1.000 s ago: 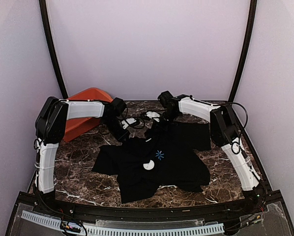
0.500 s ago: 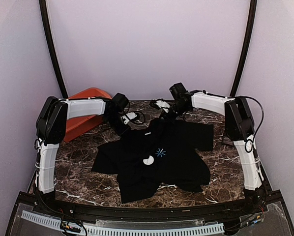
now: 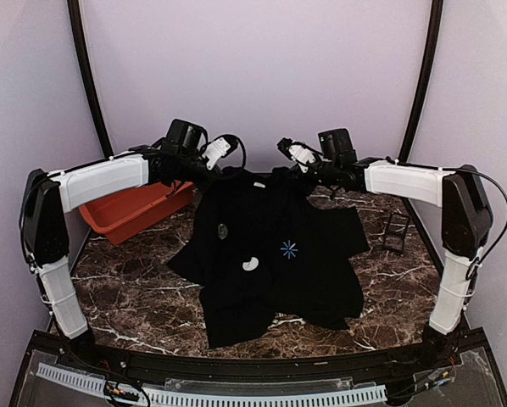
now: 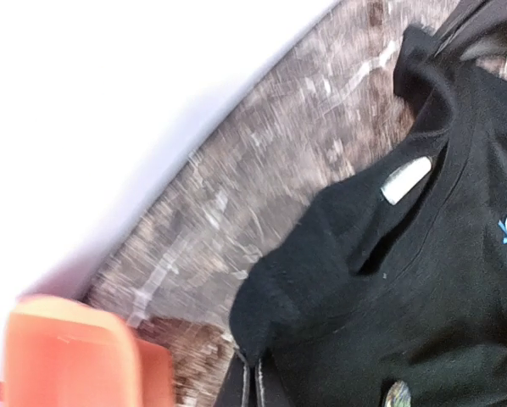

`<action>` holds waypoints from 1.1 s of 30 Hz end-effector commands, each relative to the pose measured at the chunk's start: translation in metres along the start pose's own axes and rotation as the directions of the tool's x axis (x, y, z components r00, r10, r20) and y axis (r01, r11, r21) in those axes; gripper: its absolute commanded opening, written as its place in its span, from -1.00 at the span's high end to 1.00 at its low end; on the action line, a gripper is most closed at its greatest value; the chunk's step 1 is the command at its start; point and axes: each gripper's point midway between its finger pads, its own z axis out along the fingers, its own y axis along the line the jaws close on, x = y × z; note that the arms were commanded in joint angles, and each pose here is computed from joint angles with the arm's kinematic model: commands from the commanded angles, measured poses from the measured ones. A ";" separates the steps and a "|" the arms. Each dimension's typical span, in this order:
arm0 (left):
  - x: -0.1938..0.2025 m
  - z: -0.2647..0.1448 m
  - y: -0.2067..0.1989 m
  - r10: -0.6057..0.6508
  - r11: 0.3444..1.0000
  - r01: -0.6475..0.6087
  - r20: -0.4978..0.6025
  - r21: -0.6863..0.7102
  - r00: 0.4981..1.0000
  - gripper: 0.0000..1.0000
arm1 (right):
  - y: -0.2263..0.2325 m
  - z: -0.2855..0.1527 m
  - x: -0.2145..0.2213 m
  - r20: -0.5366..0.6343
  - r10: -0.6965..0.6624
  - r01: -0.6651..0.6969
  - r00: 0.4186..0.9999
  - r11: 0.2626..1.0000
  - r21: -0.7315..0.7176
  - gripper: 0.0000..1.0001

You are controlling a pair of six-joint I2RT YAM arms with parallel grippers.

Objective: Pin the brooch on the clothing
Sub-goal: Pick up the clothing with brooches from the center of the board.

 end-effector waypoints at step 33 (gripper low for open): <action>-0.182 -0.437 -0.089 0.797 0.355 -0.113 0.237 -0.928 0.556 0.99 | 0.094 -0.429 -0.236 0.391 -0.578 -0.146 0.716 0.424 0.894 1.00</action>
